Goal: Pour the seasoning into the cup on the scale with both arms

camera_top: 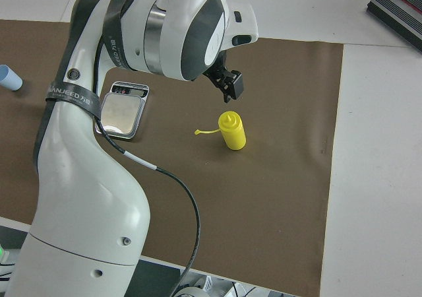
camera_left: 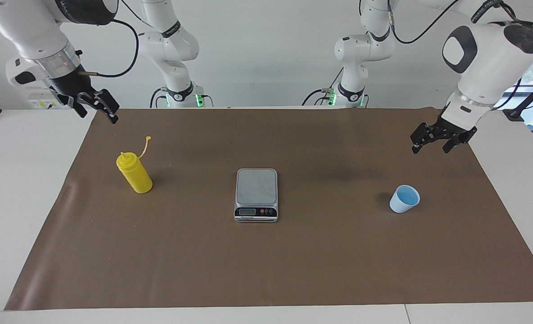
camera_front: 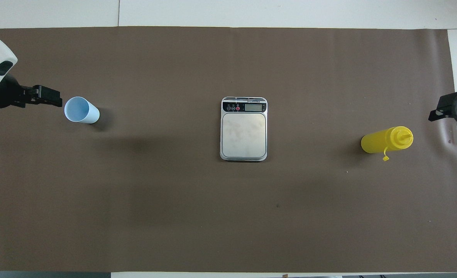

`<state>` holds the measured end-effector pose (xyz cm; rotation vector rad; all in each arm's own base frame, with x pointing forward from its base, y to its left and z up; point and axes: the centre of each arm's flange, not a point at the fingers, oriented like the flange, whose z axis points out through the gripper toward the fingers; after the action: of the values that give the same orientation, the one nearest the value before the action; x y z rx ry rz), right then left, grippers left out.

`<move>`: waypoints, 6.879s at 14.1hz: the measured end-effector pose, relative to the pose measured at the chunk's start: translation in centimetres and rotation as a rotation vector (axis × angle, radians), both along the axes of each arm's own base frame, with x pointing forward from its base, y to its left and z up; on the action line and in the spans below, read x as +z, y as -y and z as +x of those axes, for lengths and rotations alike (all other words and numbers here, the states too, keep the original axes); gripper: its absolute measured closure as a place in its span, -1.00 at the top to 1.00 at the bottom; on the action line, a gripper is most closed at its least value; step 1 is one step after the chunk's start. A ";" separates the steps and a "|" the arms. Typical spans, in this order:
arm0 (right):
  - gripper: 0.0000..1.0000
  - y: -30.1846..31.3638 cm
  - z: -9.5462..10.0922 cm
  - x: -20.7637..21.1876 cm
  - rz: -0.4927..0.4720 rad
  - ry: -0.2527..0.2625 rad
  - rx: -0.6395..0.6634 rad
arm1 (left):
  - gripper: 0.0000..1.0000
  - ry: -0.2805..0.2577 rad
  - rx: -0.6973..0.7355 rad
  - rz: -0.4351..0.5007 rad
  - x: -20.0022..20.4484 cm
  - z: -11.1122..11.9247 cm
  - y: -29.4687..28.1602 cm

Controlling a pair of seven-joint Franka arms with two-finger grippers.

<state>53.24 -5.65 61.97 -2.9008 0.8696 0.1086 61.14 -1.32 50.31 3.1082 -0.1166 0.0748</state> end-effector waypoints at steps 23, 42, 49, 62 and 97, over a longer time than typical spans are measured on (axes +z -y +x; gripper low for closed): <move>1.00 18.7 -0.7 -16.9 0.563 -0.514 -0.877 | -0.90 0.092 -0.054 0.005 -15.0 -1.1 -1.5; 1.00 19.1 1.3 -34.4 0.784 -0.561 -0.817 | -0.92 -0.011 0.472 -0.098 -8.4 -8.0 37.3; 1.00 16.2 1.5 -34.8 0.788 -0.570 -0.807 | -0.92 -0.033 0.499 -0.078 -11.4 -9.1 44.1; 1.00 14.5 1.6 -35.5 0.767 -0.572 -0.803 | 0.22 -0.022 0.474 -0.091 -11.7 -10.5 45.1; -0.05 -13.6 8.0 -18.6 0.034 -0.266 -1.026 | 1.00 -0.072 -0.020 0.020 9.8 -4.9 1.4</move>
<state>61.19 7.92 43.33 -2.0740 2.2039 0.3961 56.22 -2.74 60.08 3.1249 -0.1469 -0.0384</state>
